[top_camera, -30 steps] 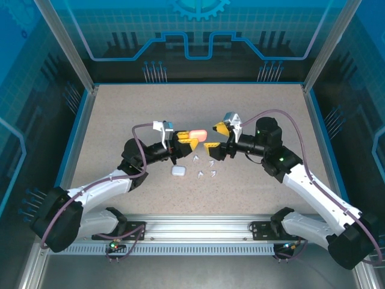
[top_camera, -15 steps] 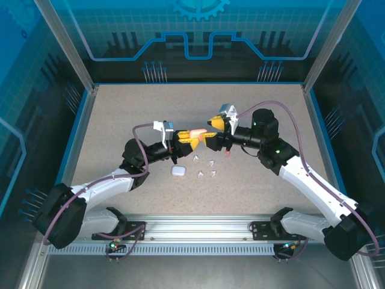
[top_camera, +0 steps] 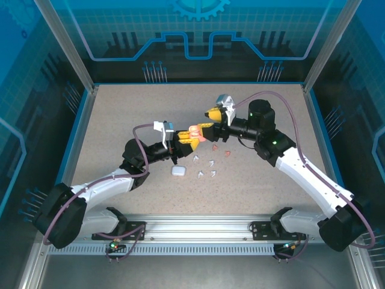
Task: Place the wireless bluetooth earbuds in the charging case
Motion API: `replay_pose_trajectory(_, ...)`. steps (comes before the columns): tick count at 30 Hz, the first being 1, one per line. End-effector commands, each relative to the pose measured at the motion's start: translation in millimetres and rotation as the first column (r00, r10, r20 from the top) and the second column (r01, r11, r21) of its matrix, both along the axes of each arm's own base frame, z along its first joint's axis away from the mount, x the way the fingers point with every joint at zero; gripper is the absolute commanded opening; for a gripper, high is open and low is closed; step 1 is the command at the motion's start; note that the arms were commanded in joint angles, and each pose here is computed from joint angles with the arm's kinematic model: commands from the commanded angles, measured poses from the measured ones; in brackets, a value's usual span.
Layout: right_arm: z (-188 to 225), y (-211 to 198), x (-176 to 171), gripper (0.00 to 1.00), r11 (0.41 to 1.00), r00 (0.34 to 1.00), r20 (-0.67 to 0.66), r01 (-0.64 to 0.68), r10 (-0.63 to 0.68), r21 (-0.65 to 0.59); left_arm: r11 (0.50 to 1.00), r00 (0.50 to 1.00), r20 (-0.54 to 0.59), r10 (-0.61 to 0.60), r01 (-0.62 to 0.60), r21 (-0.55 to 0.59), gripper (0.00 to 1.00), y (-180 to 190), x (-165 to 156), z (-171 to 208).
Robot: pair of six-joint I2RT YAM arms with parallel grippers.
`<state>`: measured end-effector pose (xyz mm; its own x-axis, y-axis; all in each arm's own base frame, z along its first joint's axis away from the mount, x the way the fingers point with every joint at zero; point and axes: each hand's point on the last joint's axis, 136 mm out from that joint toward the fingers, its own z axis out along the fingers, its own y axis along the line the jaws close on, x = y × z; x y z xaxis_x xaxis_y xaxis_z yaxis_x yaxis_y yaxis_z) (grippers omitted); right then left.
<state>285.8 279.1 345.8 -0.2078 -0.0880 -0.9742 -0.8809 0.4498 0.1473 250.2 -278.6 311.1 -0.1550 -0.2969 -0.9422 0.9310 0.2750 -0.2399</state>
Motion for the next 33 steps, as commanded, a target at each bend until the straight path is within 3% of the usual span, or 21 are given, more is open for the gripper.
replay_pose_trajectory(1,19.4,-3.0,-1.4,0.63,1.000,0.999,0.034,0.001,-0.001,0.014,1.000,0.997,0.071,-0.016,0.017,-0.011,0.05,-0.6,-8.1,10.4)
replay_pose_trajectory(6,26.1,-22.3,-4.5,0.68,0.997,0.997,-0.038,0.067,-0.065,0.048,1.000,0.997,0.074,0.013,-0.013,0.006,0.04,2.0,-5.9,4.6)
replay_pose_trajectory(9,11.5,-46.7,2.7,0.71,0.979,0.967,-0.156,0.205,-0.200,0.017,0.999,0.995,0.092,0.035,-0.036,0.014,0.01,5.7,-7.2,2.1)
replay_pose_trajectory(12,-24.7,-82.4,14.3,0.73,0.913,0.862,-0.304,0.399,-0.407,-0.091,0.998,0.991,0.120,0.053,-0.055,0.019,0.00,9.7,-10.9,1.3)
replay_pose_trajectory(15,-67.7,-112.3,15.8,0.73,0.832,0.734,-0.393,0.496,-0.554,-0.248,0.997,0.986,0.153,0.063,-0.067,0.023,0.00,13.2,-15.6,1.5)
replay_pose_trajectory(23,-182.3,-131.1,21.8,0.73,0.694,0.503,-0.490,0.398,-0.712,-0.600,0.998,0.951,0.300,0.069,-0.066,-0.021,0.00,21.8,-34.7,11.2)
replay_pose_trajectory(33,-262.5,-125.3,53.8,0.61,0.604,0.368,-0.494,0.304,-0.788,-0.737,0.997,0.931,0.359,0.067,-0.048,-0.061,0.00,24.5,-42.9,17.9)
